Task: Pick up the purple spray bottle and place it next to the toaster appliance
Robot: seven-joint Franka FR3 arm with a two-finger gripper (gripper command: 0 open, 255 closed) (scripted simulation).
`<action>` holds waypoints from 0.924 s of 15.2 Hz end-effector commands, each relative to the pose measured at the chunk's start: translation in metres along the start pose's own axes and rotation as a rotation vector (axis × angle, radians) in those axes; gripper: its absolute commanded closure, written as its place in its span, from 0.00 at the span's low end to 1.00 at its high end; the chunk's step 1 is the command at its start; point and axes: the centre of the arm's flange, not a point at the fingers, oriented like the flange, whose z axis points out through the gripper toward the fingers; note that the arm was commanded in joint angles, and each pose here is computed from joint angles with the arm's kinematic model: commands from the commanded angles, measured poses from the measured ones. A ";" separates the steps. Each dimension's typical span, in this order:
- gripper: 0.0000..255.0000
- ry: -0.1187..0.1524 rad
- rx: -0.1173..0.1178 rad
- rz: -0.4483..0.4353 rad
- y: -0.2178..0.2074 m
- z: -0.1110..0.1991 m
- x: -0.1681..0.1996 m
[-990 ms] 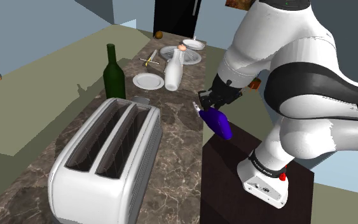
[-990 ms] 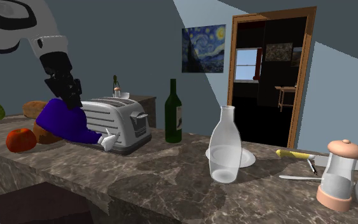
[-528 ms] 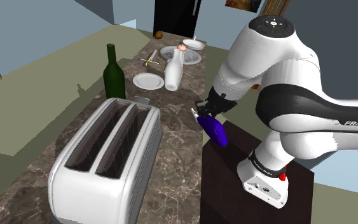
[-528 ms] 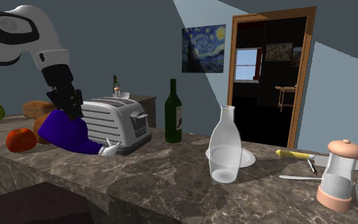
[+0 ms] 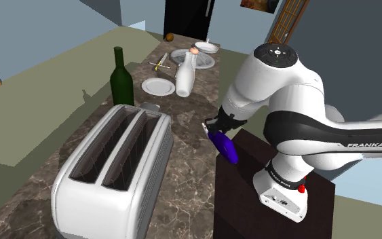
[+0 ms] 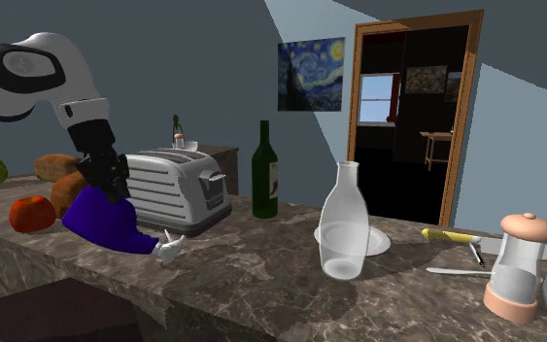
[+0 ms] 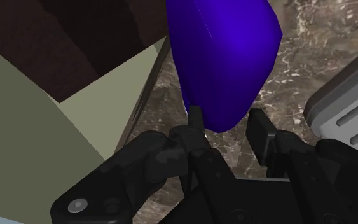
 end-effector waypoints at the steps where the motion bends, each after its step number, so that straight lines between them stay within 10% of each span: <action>1: 1.00 0.000 0.001 0.000 -0.001 0.010 -0.004; 14: 1.00 0.000 0.001 0.000 -0.007 0.063 -0.023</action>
